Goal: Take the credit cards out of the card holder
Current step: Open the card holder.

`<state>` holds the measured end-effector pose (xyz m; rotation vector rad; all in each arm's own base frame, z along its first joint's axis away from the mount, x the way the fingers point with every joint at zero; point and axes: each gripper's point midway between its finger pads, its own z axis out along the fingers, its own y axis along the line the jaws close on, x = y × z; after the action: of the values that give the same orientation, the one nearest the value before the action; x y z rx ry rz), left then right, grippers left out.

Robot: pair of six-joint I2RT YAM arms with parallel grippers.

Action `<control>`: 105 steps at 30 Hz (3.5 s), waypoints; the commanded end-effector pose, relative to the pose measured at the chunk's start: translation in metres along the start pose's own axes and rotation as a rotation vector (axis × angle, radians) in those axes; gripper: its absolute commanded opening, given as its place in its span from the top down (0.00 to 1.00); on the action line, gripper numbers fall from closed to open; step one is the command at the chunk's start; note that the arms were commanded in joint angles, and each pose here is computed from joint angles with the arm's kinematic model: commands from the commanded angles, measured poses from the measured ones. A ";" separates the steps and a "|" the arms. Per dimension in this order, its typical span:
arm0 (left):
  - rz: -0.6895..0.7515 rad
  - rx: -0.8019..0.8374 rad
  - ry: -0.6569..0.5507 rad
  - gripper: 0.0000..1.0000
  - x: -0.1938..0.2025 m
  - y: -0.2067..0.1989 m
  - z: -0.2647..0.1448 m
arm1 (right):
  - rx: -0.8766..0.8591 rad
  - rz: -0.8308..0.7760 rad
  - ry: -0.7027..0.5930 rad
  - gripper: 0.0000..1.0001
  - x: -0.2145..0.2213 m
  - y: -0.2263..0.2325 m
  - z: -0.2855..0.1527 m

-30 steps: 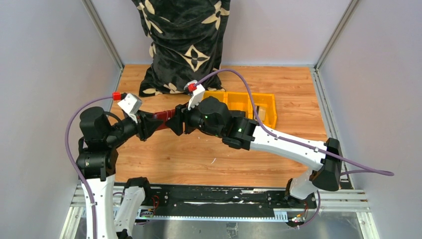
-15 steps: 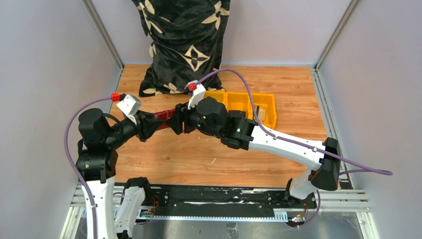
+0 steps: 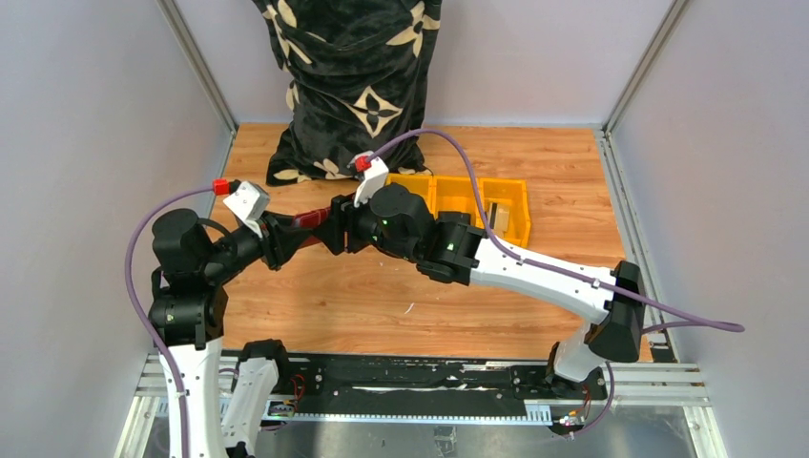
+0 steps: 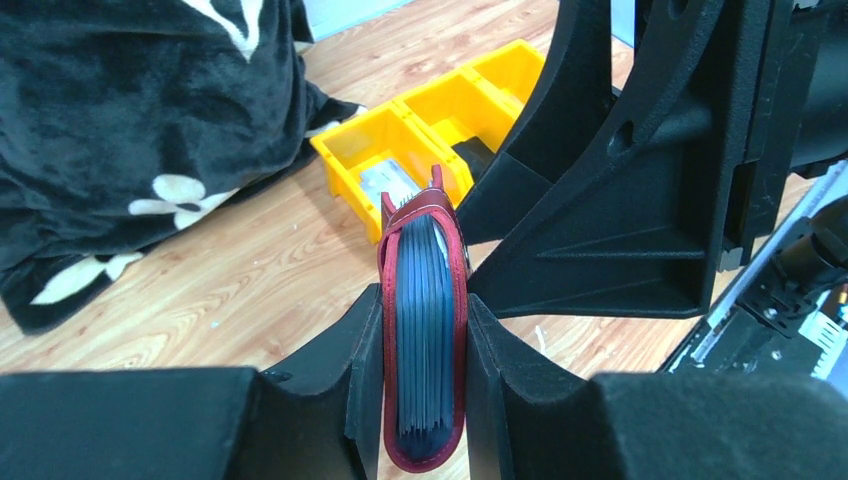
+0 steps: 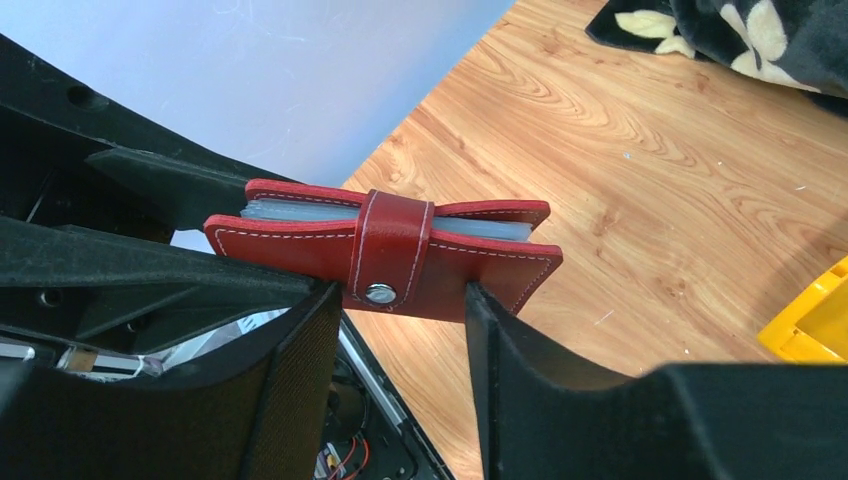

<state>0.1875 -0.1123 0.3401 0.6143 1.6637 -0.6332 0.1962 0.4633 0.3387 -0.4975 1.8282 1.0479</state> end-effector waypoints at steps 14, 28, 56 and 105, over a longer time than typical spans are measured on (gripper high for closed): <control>0.015 0.113 -0.018 1.00 0.011 -0.027 -0.005 | 0.117 -0.055 -0.091 1.00 -0.023 -0.015 0.006; 0.035 0.130 -0.014 1.00 0.005 -0.030 -0.007 | -0.062 -0.125 -0.167 0.40 -0.056 -0.008 -0.058; -0.036 0.424 -0.087 1.00 -0.050 -0.108 -0.044 | -0.692 -0.468 -0.258 0.29 -0.025 0.062 -0.098; -0.059 0.532 -0.081 1.00 -0.056 -0.135 -0.062 | -0.867 -0.343 -0.401 0.80 -0.084 0.078 -0.121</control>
<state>0.0874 -0.1625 0.4081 0.8343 1.4794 -1.0706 0.0970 0.4121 0.4357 -1.0973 0.8599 1.5512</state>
